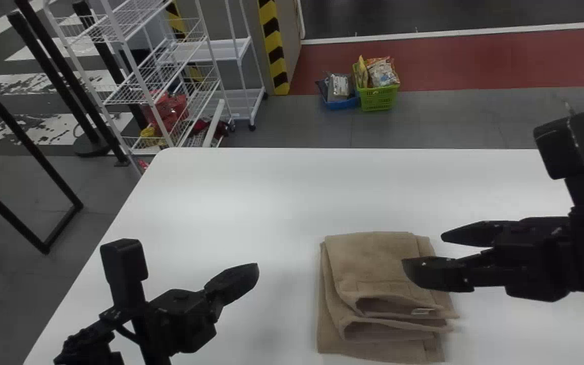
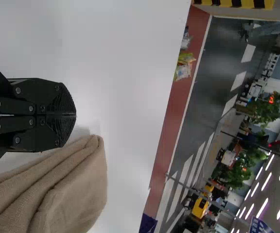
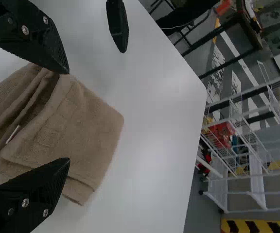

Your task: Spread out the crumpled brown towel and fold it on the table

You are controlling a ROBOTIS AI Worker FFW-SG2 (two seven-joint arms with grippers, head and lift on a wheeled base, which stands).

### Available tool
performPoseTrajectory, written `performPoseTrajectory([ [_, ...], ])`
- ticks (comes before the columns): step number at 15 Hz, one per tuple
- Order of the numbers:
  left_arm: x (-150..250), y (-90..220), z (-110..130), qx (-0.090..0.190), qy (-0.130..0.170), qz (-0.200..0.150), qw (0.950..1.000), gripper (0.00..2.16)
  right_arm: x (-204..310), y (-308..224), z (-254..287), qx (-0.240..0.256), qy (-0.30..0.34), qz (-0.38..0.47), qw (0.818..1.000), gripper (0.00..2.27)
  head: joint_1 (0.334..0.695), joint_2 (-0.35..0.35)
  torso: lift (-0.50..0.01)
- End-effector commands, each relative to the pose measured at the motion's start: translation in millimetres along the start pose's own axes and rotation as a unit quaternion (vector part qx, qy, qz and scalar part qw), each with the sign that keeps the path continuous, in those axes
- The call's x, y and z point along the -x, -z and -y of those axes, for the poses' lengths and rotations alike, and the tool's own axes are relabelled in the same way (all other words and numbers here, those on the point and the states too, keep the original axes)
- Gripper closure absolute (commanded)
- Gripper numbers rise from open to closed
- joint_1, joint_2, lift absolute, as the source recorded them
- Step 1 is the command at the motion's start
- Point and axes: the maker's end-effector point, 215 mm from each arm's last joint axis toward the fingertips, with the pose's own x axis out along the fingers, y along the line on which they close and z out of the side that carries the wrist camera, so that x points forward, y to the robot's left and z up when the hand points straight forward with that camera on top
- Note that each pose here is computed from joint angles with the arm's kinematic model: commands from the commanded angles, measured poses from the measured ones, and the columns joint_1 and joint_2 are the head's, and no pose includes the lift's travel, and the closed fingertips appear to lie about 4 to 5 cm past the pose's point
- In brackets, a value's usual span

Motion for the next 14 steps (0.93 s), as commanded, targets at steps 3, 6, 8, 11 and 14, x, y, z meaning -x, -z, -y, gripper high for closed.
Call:
performPoseTrajectory([
  [3,3,2,-1,0.008,-0.008,-0.01,0.9999,2.14,-12,8,5,0.081,0.039,-0.043,0.995,0.13,0.695,0.262,-0.127],
  [6,2,7,0,0.017,-0.009,-0.016,0.9997,2.14,-26,17,4,0.156,0.03,-0.063,0.985,0.15,0.695,0.267,-0.127],
  [8,2,9,2,0.019,-0.007,-0.017,0.9997,2.14,-37,22,4,0.182,0.028,-0.08,0.98,0.15,0.695,0.271,-0.127],
  [11,4,11,0,0.019,-0.009,-0.019,0.9996,2.14,-56,32,-3,0.217,0.012,-0.104,0.971,0.15,0.695,0.281,-0.127],
  [14,4,11,-1,0.017,-0.011,-0.019,0.9996,2.14,-69,51,-16,0.219,-0.006,-0.123,0.968,0.19,0.695,0.307,-0.127],
])
